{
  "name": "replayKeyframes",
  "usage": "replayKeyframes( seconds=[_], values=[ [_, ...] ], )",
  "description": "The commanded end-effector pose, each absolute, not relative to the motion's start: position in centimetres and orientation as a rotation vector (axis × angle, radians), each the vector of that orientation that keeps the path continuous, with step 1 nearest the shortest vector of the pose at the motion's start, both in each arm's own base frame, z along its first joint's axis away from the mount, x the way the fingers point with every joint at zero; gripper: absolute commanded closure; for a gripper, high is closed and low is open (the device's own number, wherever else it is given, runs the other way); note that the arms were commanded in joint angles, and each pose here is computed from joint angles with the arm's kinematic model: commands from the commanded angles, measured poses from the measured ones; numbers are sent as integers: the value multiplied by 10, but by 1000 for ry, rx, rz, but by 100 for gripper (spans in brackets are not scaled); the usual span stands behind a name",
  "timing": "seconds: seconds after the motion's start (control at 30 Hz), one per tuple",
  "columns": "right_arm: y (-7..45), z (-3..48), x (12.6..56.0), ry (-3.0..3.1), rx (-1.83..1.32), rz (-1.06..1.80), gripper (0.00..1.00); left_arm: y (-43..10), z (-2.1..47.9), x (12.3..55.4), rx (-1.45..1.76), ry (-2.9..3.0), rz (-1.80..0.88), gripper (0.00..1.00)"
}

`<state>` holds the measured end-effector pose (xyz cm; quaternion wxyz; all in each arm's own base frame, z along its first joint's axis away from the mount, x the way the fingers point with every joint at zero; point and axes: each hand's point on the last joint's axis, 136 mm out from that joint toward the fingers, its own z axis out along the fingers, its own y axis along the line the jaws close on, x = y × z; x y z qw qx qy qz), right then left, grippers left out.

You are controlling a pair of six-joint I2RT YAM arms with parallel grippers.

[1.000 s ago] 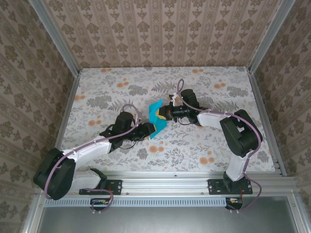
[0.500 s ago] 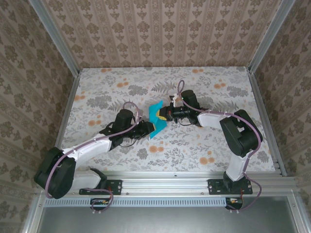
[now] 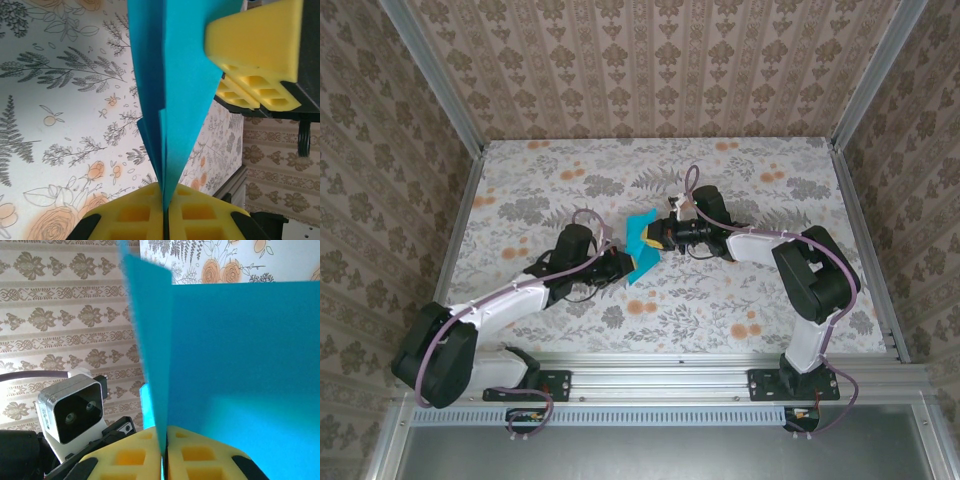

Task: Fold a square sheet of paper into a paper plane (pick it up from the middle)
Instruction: Turn over the paper at the center of the table.

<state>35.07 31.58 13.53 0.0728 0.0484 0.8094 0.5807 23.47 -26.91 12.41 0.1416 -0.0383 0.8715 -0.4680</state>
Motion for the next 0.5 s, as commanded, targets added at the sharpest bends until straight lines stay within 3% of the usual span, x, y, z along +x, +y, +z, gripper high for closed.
replayKeyframes(
  seconds=[0.0,0.07,0.2,0.33,0.47],
  values=[
    [311,139,349,2421,113,1741,84,-268,138,239,-54,2493,-1333,92],
    [308,135,350,2432,115,1723,75,-266,138,240,-46,2500,-1316,92],
    [302,133,350,2445,107,1689,70,-258,137,240,-11,2539,-1219,92],
    [289,133,350,2459,101,1633,65,-238,132,240,63,2624,-988,93],
    [272,133,352,2473,107,1570,63,-201,129,243,156,2718,-591,93]
  ],
)
